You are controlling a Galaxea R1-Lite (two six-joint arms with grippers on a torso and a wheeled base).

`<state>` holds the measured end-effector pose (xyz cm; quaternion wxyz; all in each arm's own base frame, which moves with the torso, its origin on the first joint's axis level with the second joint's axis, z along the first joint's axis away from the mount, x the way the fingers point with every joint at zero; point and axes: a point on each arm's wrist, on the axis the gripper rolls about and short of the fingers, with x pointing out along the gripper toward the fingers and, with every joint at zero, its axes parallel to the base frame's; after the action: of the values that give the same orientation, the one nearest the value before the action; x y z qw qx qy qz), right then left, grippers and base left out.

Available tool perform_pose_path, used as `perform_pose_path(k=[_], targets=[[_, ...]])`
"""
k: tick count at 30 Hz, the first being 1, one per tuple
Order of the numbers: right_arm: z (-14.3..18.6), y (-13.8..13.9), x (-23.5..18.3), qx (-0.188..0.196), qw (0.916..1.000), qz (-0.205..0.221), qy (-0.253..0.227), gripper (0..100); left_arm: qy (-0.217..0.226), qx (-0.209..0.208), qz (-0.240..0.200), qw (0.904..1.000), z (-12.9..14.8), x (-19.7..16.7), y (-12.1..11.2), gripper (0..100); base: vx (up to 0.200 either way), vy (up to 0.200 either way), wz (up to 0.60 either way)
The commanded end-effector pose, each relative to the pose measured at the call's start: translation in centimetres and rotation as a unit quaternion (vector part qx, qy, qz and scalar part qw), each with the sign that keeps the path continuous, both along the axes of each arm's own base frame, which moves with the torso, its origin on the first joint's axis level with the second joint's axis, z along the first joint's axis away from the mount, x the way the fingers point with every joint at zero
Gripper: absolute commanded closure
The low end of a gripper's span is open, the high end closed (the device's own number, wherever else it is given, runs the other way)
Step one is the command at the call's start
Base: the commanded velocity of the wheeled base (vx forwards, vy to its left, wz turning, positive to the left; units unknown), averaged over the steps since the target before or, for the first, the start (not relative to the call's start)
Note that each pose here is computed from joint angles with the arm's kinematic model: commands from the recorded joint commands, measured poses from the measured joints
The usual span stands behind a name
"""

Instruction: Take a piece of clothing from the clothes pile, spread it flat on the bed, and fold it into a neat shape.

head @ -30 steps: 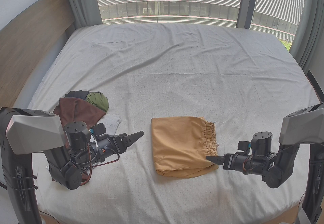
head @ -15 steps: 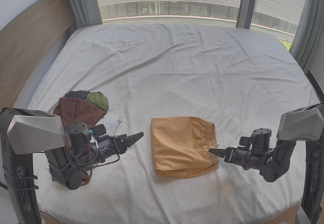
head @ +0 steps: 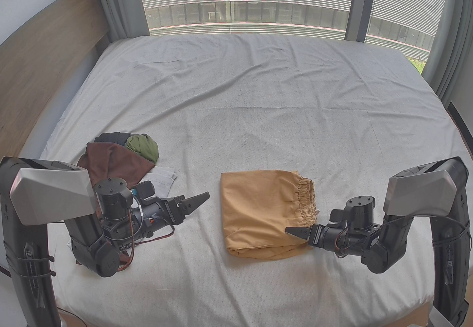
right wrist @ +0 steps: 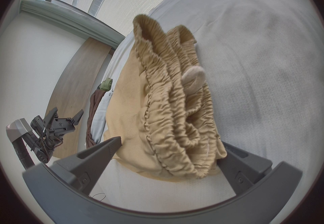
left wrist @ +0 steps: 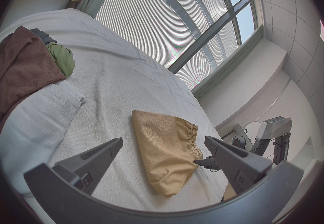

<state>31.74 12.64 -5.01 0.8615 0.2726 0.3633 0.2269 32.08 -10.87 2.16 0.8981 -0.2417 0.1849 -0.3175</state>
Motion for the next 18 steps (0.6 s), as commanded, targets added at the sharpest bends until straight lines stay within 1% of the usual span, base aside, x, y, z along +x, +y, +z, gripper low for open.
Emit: perform_pose_path(k=[1, 13, 14, 18], targets=[[-0.33, 0.64, -0.24, -0.002, 0.9999, 0.009, 0.008, 0, 0.002, 0.0, -0.001, 1.0, -0.11, -0.02, -0.05, 0, 0.0, 0.0, 0.0], [-0.34, 0.89, -0.14, -0.001, 1.0, 0.008, 0.005, 0, 0.003, 0.001, -0.002, 1.0, -0.18, -0.08, -0.14, 0, 0.0, 0.0, 0.0], [-0.33, 0.85, -0.12, -0.001, 1.0, 0.008, 0.004, 100, 0.003, 0.001, -0.002, 1.0, -0.18, -0.08, -0.14, 0, 0.0, 0.0, 0.0], [-0.14, 1.01, -0.17, 0.003, 0.9999, 0.012, -0.004, 100, 0.004, 0.0, -0.002, 1.0, -0.21, -0.03, -0.1, 0, 0.0, 0.0, 0.0]])
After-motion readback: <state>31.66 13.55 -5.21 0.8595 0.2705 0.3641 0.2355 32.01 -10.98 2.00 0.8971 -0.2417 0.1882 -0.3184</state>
